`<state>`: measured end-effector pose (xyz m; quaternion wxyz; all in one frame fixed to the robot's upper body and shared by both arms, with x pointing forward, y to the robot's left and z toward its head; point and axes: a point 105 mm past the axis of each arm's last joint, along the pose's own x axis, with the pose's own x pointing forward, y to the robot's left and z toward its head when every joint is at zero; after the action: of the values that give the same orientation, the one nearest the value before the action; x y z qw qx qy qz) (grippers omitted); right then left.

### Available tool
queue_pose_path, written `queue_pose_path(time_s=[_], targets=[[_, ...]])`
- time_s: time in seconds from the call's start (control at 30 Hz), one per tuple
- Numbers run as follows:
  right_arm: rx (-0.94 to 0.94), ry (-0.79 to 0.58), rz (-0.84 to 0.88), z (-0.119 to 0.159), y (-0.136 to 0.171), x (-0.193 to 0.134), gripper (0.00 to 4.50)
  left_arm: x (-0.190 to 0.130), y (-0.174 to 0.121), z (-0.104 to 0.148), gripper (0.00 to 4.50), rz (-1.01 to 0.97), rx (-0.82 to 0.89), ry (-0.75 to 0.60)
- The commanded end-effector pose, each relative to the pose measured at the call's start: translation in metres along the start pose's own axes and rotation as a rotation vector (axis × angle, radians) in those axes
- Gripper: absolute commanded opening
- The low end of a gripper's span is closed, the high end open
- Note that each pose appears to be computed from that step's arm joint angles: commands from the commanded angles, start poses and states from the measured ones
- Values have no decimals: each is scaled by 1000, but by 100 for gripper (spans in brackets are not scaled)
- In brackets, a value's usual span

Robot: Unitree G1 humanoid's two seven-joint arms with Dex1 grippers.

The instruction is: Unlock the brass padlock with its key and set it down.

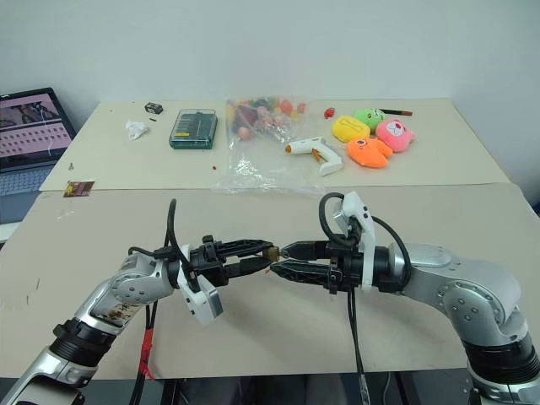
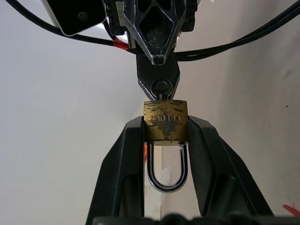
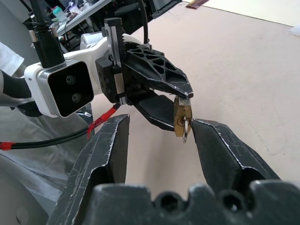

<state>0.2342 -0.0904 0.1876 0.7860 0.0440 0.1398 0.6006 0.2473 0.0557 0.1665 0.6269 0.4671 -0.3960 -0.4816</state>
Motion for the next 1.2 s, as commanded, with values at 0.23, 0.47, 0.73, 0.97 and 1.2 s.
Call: queue_pose_path(time_s=[0.23, 0.47, 0.73, 0.97, 1.2], targets=[[-46, -1, 3, 1, -1, 10, 270, 1, 5, 9, 80, 30, 22, -35], [-43, -6, 16, 3, 0, 12, 270, 2, 5, 10, 80, 32, 22, -35], [-27, -8, 20, 2, 0, 13, 130, 3, 4, 10, 80, 33, 21, -38], [-14, -5, 26, 0, 1, 14, 12, 3, 3, 9, 80, 37, 13, -35], [-25, 1, 19, 1, 0, 14, 12, -3, 2, 3, 203, 49, -112, -14]])
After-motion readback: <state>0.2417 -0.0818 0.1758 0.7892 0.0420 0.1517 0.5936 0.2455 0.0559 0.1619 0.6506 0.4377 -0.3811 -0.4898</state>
